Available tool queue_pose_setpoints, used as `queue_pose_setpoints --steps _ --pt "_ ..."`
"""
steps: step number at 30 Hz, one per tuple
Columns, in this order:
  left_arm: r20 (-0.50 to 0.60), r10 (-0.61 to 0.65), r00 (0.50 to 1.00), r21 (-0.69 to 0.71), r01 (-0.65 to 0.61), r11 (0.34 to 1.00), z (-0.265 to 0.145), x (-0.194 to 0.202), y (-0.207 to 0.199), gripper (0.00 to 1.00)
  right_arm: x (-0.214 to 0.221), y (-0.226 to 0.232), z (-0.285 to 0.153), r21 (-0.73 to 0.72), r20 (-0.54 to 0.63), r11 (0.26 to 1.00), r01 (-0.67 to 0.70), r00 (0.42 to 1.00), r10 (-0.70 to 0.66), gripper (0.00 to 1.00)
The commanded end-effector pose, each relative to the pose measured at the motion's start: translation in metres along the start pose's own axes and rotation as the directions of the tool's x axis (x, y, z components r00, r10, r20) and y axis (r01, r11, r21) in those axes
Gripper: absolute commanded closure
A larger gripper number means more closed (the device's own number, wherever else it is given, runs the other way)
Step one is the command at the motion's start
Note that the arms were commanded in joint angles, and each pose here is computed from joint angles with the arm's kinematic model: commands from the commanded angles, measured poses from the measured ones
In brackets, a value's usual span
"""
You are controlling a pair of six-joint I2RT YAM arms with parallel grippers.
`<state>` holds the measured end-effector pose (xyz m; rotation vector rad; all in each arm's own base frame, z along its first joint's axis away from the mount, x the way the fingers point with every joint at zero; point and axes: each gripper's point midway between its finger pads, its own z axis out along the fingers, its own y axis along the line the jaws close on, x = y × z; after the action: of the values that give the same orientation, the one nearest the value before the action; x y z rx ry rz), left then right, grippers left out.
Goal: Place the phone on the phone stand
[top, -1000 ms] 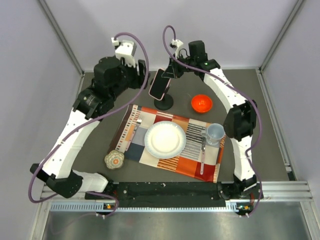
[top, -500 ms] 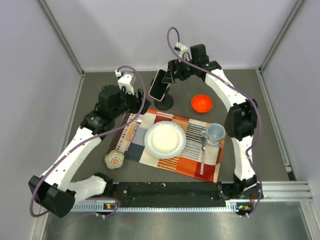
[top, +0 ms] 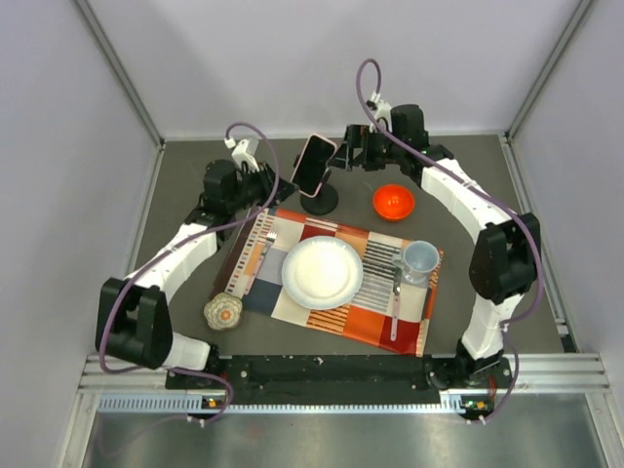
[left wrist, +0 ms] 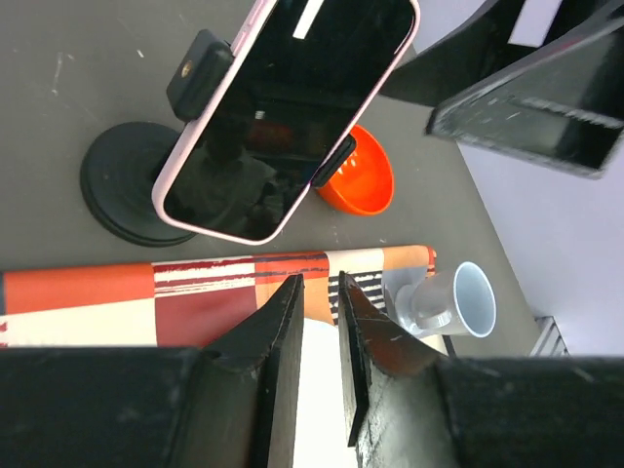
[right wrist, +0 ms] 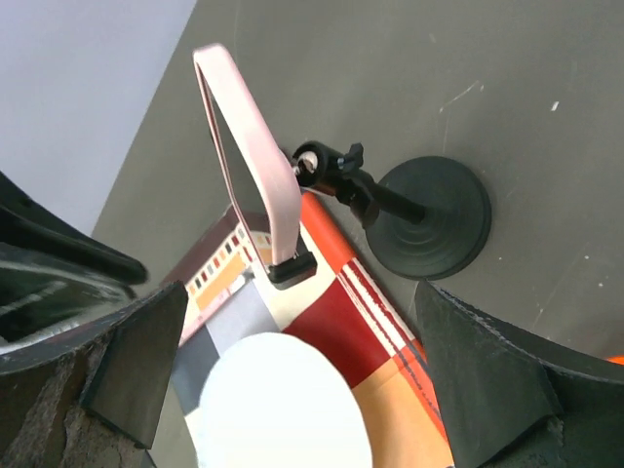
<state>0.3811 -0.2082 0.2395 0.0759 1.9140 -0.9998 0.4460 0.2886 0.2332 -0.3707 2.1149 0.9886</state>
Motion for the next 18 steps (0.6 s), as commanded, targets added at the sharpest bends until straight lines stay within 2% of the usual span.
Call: queue_pose_setpoints --steps 1,6,9,10,14,18 --pt "0.073 -0.021 0.997 0.136 0.011 0.991 0.013 -0.025 -0.026 0.75 -0.050 0.018 -0.027 0.046 0.195 0.996 -0.075 0.979 0.065 0.01" --pt "0.057 -0.025 0.998 0.081 0.020 0.996 0.028 -0.017 -0.005 0.77 -0.041 0.032 -0.014 0.111 0.192 0.992 -0.066 0.980 0.044 0.01" --pt "0.022 -0.058 0.998 0.045 0.057 0.997 0.046 -0.004 0.016 0.79 -0.035 0.028 -0.006 0.214 0.193 0.966 -0.142 0.976 0.100 0.01" --pt "0.033 -0.050 0.998 0.054 0.048 0.997 0.051 -0.005 0.015 0.80 -0.035 0.014 -0.007 0.306 0.218 0.937 -0.170 0.970 0.105 0.01" --pt "0.010 -0.062 0.998 0.024 0.062 0.998 0.071 0.007 0.032 0.81 -0.038 0.022 -0.001 0.318 0.231 0.923 -0.217 0.962 0.147 0.01" --pt "-0.002 -0.083 0.997 0.019 0.083 0.996 0.082 0.022 0.037 0.81 -0.039 0.026 0.003 0.347 0.251 0.914 -0.210 0.960 0.125 0.01"
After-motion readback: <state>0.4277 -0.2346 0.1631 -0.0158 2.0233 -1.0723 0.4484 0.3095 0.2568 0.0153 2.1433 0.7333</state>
